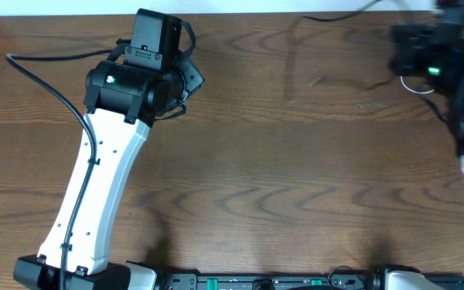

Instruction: Untangle cables

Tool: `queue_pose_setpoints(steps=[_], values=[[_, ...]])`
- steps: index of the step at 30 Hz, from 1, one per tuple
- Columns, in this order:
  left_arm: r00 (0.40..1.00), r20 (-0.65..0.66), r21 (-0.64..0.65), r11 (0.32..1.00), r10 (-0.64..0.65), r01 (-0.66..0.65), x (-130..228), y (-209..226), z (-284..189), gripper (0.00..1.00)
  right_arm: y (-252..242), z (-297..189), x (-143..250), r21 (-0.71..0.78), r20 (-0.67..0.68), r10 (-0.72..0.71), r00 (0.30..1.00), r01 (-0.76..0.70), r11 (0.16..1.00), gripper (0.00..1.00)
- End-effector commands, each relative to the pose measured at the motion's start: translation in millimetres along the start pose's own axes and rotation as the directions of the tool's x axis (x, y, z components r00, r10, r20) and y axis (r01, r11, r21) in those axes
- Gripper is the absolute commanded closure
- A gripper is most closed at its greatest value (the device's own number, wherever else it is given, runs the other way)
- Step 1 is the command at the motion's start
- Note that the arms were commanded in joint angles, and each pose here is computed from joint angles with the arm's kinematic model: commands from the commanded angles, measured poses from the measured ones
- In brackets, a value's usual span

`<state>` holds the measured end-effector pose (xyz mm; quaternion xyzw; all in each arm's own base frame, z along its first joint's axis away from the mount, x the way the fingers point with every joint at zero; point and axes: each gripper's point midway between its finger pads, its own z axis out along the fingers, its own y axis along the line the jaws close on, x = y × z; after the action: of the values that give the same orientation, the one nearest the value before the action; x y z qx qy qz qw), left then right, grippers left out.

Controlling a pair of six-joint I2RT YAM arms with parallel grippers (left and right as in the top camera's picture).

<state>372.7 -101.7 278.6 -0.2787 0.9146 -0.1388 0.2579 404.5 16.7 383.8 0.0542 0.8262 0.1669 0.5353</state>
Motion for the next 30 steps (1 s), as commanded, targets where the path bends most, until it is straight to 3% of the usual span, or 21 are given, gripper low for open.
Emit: queue_pose_setpoints(steps=[1,8,20,23,30], values=[[0.995,0.031,-0.043,0.994,0.097,-0.096,-7,8,-1,0.72,-33,-21,-17,0.124,0.069,0.048,0.996,-0.056,0.991,0.99],[0.995,0.03,-0.044,0.994,0.097,-0.095,-6,9,-1,0.71,-88,-45,-12,0.262,0.076,0.136,0.988,-0.152,0.953,0.99],[0.995,0.03,-0.044,0.994,0.096,-0.095,-6,9,-1,0.71,-188,-88,-3,0.524,0.158,0.26,0.953,-0.304,0.796,0.99],[0.995,0.03,-0.044,0.994,0.096,-0.095,-6,9,0,0.71,-208,-82,1,0.577,0.158,0.265,0.951,-0.307,0.757,0.99],[0.995,0.029,-0.044,0.994,0.097,-0.095,-6,9,0,0.71,-248,-27,19,0.576,0.1,0.311,0.945,-0.31,0.757,0.99]])
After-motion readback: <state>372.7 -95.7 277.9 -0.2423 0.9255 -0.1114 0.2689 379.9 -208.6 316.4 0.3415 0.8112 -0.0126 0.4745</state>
